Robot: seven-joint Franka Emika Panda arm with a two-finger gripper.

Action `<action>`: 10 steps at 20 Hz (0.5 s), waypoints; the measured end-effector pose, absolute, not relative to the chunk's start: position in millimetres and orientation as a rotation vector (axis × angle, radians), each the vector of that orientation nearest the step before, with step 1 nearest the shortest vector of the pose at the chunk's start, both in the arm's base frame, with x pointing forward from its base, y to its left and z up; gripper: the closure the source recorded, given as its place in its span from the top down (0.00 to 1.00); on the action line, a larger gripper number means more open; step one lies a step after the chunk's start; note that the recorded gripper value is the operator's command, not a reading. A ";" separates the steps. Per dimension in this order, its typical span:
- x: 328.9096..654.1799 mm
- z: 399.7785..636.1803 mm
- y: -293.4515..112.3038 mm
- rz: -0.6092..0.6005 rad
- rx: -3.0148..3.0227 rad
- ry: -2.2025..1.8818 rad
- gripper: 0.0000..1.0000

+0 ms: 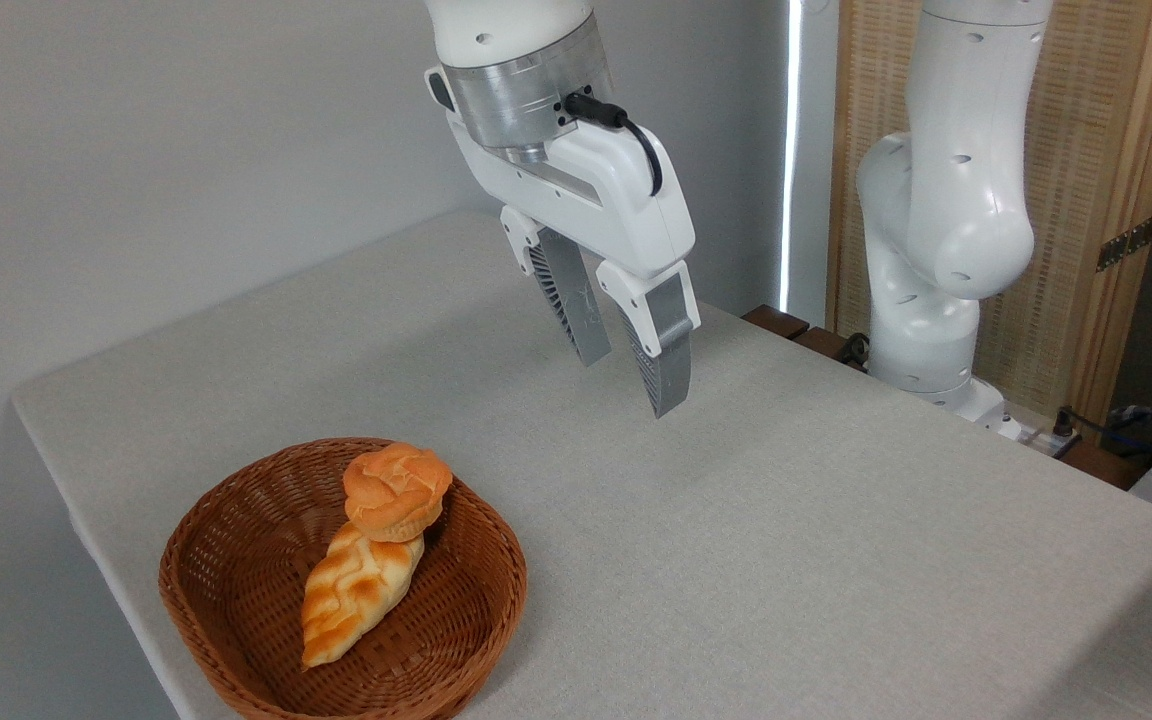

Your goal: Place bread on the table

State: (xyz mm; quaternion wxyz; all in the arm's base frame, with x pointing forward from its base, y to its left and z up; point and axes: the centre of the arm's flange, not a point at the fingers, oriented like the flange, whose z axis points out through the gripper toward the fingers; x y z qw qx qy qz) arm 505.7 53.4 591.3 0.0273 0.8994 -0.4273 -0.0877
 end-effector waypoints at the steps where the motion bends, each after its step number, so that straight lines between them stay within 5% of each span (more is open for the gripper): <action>1: 505.7 591.4 53.7 -0.270 2.778 -1.319 1.00; 10: 505.9 591.4 50.0 -0.245 2.754 -1.309 1.00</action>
